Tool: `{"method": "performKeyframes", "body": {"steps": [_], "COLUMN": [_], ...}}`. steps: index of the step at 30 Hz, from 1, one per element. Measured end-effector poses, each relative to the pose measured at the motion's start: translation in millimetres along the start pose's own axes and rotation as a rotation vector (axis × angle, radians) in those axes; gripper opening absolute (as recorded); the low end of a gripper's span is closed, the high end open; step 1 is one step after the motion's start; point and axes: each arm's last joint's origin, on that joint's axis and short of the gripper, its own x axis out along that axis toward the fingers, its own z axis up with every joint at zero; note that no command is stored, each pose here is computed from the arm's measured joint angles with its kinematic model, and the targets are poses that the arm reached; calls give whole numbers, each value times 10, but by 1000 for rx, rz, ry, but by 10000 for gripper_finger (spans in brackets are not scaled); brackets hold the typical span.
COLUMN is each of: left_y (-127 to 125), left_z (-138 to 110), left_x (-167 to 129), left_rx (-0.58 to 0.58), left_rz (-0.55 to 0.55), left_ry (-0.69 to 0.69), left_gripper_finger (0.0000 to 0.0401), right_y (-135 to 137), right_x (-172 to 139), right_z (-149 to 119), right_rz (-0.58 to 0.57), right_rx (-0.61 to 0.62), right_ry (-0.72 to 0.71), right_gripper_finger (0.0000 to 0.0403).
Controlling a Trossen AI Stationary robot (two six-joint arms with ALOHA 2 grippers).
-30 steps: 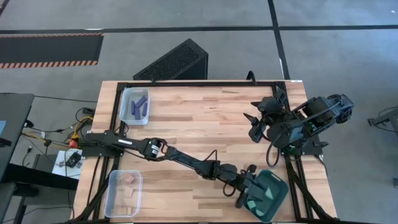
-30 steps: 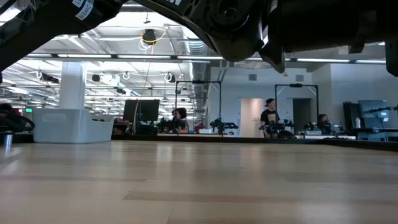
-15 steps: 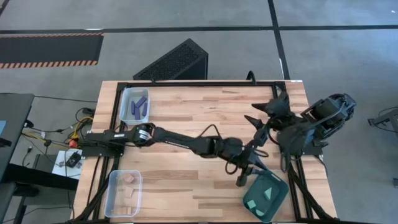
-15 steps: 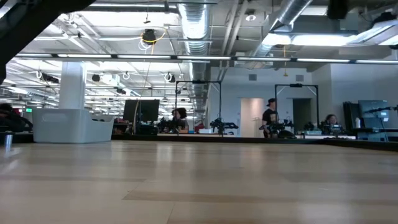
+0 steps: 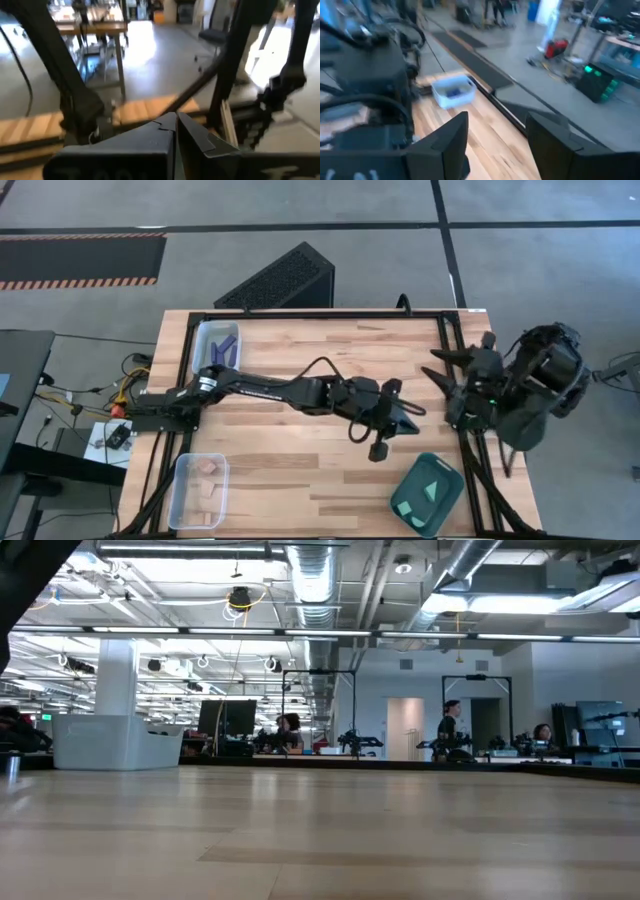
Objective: Sort & place blocks by color
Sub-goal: Return to Home Position
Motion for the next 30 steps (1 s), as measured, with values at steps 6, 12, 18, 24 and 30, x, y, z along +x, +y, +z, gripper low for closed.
{"method": "performKeyframes", "body": {"steps": [6, 12, 18, 24, 30], "left_y": [-36, -67, -125, -177, -85], "left_z": [-248, -586, -773, -925, -1204], "left_x": [-131, -592, -1301, -1917, -2265], "left_rx": [-14, -105, -164, -156, -108], "left_rz": [39, 98, 197, 252, 310], "left_ry": [81, 54, -4, -129, -206], "left_gripper_finger": [0, 0, 0, 0, 0], "right_y": [-219, -255, -139, -12, 215], "right_x": [-227, -284, -151, 129, 345], "right_z": [-404, -867, -1372, -1886, -2140], "right_rz": [120, 209, 169, 66, -16], "right_rx": [166, 281, 340, 509, 618], "right_ry": [-79, -117, -181, -212, -232], "right_gripper_finger": [188, 135, 62, 7, 11]}}
